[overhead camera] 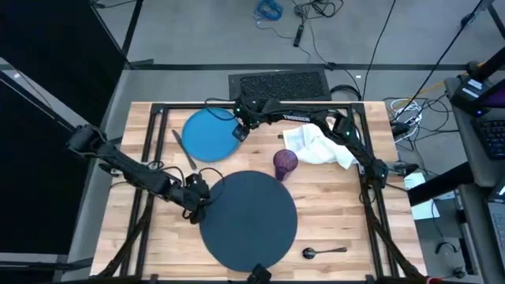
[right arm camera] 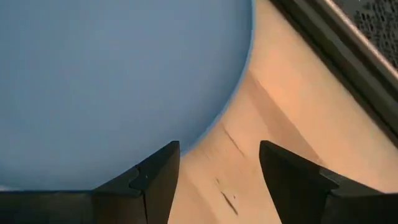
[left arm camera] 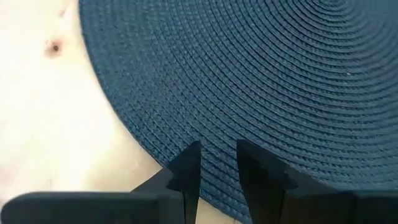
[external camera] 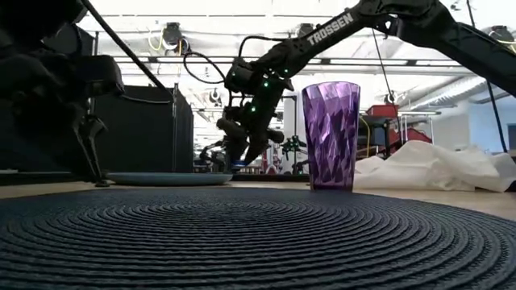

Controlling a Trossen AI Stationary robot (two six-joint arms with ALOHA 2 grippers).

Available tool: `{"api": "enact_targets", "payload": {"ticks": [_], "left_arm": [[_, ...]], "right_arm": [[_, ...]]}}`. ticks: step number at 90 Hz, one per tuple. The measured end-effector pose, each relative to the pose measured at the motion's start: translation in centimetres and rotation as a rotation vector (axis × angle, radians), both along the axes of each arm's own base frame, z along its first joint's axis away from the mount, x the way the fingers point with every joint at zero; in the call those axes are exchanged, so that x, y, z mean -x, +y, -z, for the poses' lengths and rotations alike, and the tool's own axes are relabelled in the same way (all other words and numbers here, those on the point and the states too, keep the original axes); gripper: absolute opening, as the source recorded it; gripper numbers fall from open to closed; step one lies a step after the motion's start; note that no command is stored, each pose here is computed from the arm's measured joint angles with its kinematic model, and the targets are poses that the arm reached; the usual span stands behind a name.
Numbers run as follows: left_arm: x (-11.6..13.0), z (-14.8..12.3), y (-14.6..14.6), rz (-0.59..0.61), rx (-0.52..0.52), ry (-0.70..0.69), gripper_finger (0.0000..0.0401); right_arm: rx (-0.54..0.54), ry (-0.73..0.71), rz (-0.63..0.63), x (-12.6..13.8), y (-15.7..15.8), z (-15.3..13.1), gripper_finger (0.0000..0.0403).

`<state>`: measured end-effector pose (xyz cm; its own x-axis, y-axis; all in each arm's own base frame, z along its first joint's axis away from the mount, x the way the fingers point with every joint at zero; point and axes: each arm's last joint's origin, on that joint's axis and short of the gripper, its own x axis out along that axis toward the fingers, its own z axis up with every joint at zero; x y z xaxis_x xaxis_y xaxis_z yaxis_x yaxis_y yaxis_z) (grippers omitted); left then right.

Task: Set table place
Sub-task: Put the blue plate on the dark blue placemat

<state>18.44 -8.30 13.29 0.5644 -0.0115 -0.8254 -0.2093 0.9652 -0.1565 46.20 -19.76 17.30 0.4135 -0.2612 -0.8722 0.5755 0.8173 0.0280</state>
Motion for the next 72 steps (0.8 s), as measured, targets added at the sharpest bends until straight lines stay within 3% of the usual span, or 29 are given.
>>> {"api": "enact_targets", "payload": {"ticks": [16, 29, 59, 72], "left_arm": [[0.1, 0.0, -0.1, 0.004, -0.009, -0.003, 0.0086], [0.1, 0.0, -0.1, 0.003, -0.009, -0.004, 0.0086], [0.1, 0.0, -0.2, 0.01, -0.017, -0.005, 0.0086], [0.1, 0.0, -0.2, 0.011, -0.018, -0.005, 0.0086]], "right_arm": [[0.026, -0.014, -0.04, -1.1, 2.1, -0.1, 0.0208], [0.086, 0.026, 0.0, -1.4, 3.6, 0.0, 0.0208], [0.06, 0.0, 0.024, -2.1, 5.7, 0.2, 0.0208], [0.025, -0.007, 0.097, -2.0, 5.7, 0.2, 0.0208]]}}
